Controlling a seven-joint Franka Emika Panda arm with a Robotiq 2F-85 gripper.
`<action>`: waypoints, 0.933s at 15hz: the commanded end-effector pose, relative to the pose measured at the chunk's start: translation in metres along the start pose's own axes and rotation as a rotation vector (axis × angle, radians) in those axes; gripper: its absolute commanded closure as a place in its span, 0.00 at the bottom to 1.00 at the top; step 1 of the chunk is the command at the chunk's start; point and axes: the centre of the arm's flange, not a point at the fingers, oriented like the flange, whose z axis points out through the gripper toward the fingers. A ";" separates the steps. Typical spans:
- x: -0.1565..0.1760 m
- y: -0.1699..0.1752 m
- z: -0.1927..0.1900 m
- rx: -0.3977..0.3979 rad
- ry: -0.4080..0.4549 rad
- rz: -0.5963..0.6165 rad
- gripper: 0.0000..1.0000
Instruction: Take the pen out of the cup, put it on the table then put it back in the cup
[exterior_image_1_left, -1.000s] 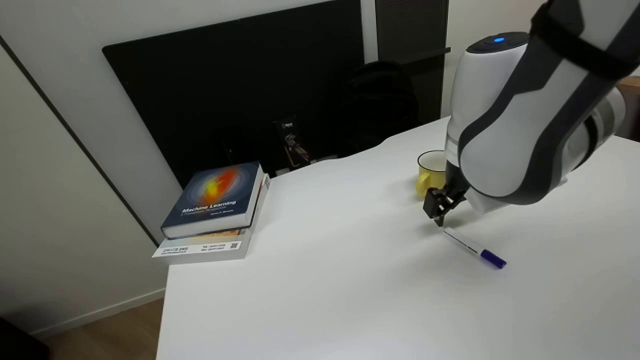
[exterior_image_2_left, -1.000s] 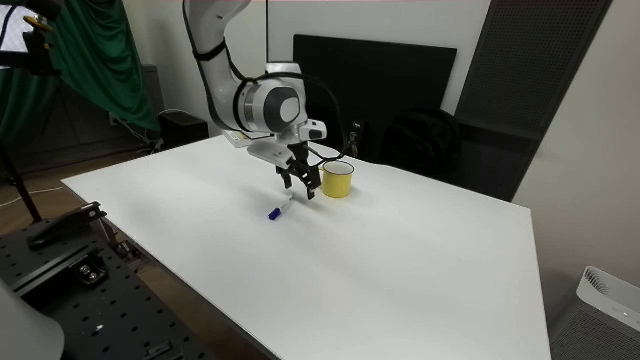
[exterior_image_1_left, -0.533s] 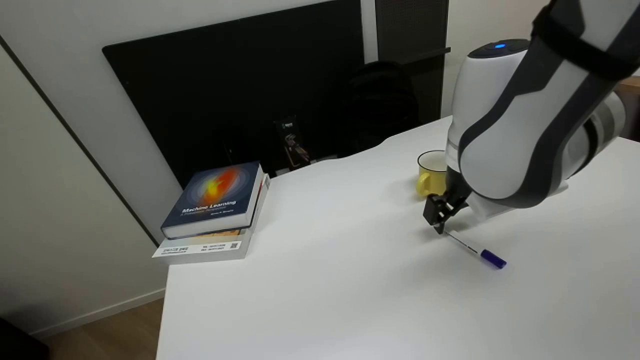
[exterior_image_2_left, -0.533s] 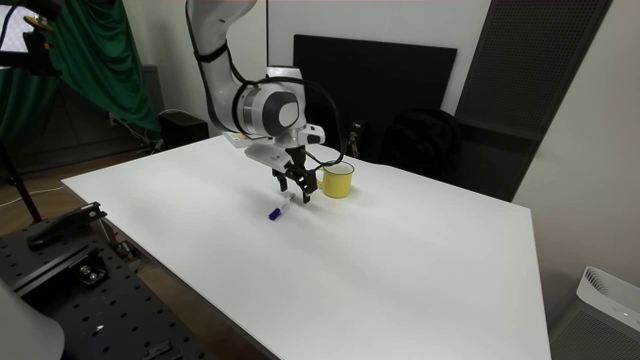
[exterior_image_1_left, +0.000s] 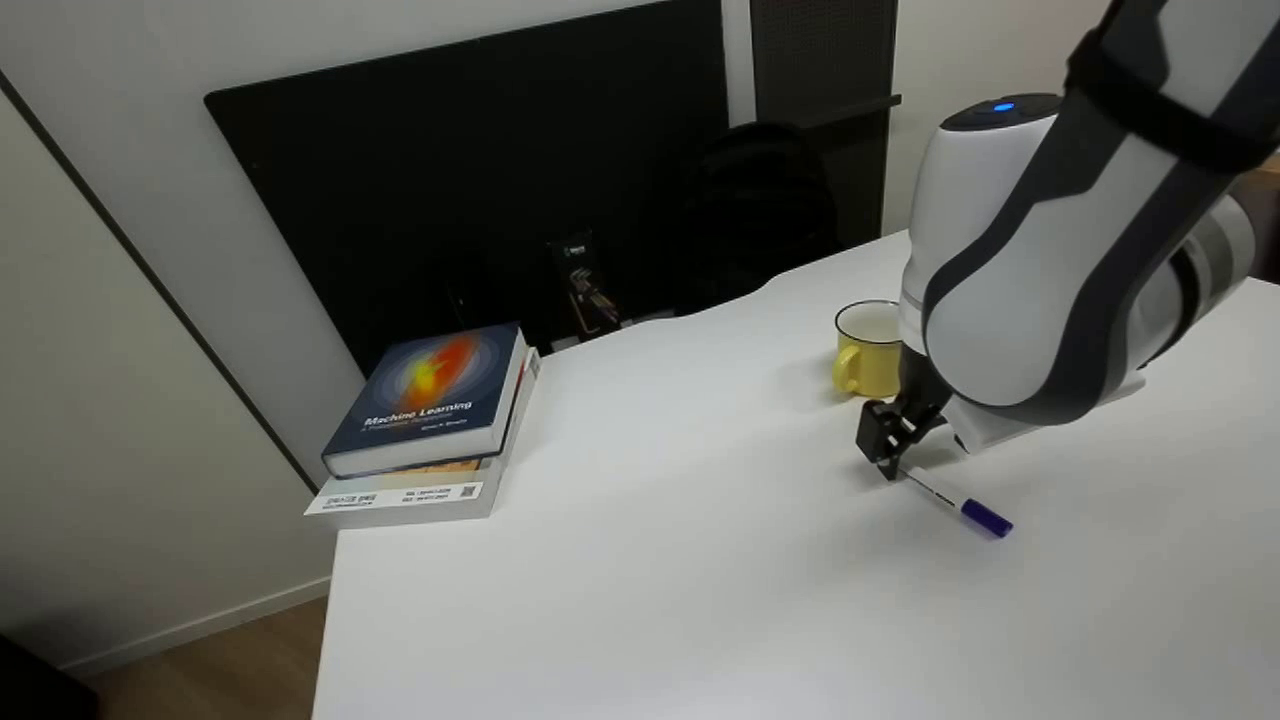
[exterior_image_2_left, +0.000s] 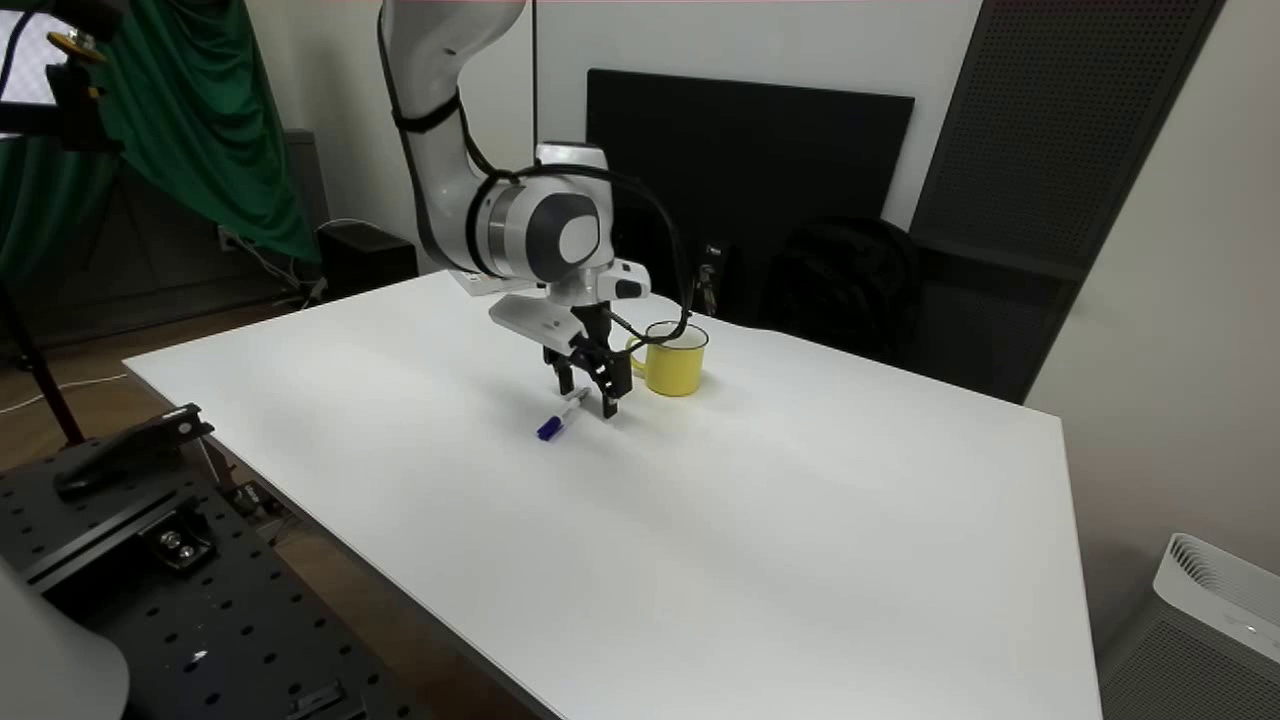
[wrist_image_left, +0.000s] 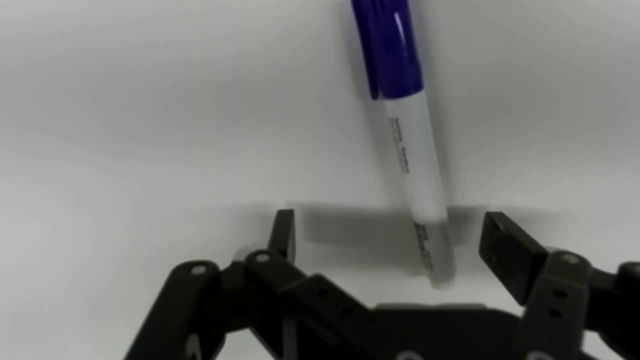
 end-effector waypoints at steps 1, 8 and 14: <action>0.003 0.000 0.001 0.001 0.000 -0.002 0.36; 0.006 0.006 -0.001 -0.008 0.011 0.012 0.85; 0.017 0.018 -0.009 -0.017 0.029 0.036 0.96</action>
